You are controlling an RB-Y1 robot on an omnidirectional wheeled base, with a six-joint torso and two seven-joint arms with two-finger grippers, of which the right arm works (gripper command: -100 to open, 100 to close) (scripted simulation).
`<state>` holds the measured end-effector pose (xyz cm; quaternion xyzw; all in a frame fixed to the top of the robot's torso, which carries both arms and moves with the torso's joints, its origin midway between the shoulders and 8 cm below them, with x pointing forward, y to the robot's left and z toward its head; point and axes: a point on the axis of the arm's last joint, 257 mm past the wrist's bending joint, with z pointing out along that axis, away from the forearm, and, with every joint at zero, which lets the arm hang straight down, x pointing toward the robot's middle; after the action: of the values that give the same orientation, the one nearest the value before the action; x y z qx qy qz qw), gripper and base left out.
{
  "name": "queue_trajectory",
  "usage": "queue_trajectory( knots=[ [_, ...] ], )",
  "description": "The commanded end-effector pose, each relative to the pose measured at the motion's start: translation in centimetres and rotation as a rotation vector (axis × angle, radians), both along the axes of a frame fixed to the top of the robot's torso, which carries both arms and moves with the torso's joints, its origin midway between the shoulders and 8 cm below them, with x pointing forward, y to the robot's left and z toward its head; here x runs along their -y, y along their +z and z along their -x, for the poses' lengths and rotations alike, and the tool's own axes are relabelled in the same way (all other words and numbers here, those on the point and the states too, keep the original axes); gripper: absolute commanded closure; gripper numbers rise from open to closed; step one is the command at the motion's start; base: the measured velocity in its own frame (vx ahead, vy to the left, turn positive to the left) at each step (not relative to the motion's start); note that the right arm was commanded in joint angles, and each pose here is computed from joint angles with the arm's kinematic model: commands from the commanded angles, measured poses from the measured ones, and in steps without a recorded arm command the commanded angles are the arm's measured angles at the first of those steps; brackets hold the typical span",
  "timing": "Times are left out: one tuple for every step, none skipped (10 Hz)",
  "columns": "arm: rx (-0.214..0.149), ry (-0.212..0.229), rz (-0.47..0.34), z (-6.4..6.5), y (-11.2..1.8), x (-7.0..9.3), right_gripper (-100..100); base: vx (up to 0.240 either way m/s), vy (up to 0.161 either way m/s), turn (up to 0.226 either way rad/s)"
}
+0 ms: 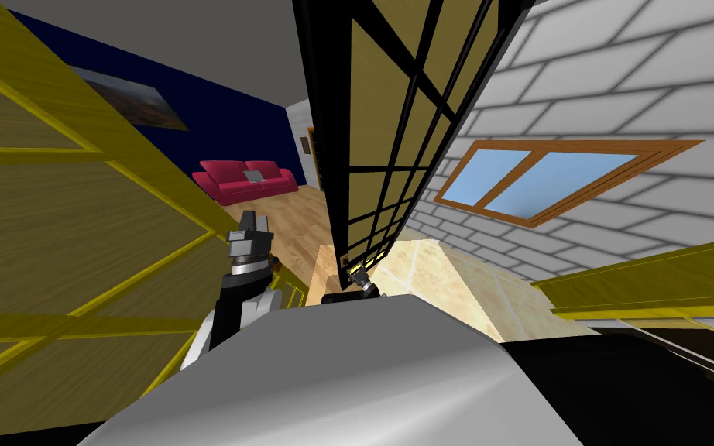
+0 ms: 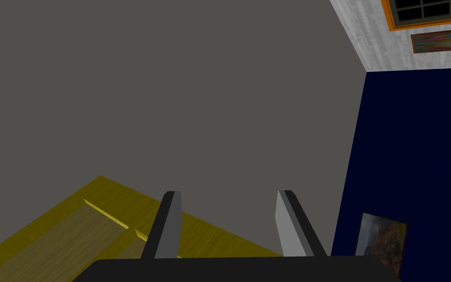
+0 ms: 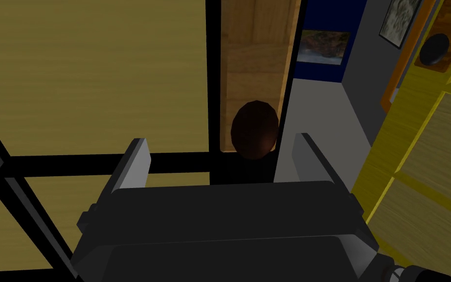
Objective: Push the door open
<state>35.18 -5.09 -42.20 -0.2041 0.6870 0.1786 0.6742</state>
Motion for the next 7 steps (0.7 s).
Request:
queue_trajectory(
  knots=[
    [0.001, 0.006, -0.001, -0.9, 0.1, -0.3, -100, -0.01, 0.023, -0.05],
    [-0.001, 0.015, -0.003, -1.9, 0.3, -1.0, -100, -0.011, 0.022, -0.085],
    [0.002, 0.016, -0.003, -2.1, 0.4, -1.0, -100, -0.01, 0.022, -0.044],
    [0.003, 0.025, -0.006, -3.1, 0.8, -1.7, -100, -0.014, 0.025, -0.083],
    [-0.001, 0.032, -0.01, -3.9, 1.0, -2.3, -100, -0.015, 0.051, -0.087],
    [0.003, 0.04, -0.014, -4.8, 1.5, -3.0, -100, -0.023, 0.064, -0.112],
    [0.004, 0.047, -0.017, -5.4, 1.8, -3.6, -100, -0.033, 0.067, -0.1]
  ],
)
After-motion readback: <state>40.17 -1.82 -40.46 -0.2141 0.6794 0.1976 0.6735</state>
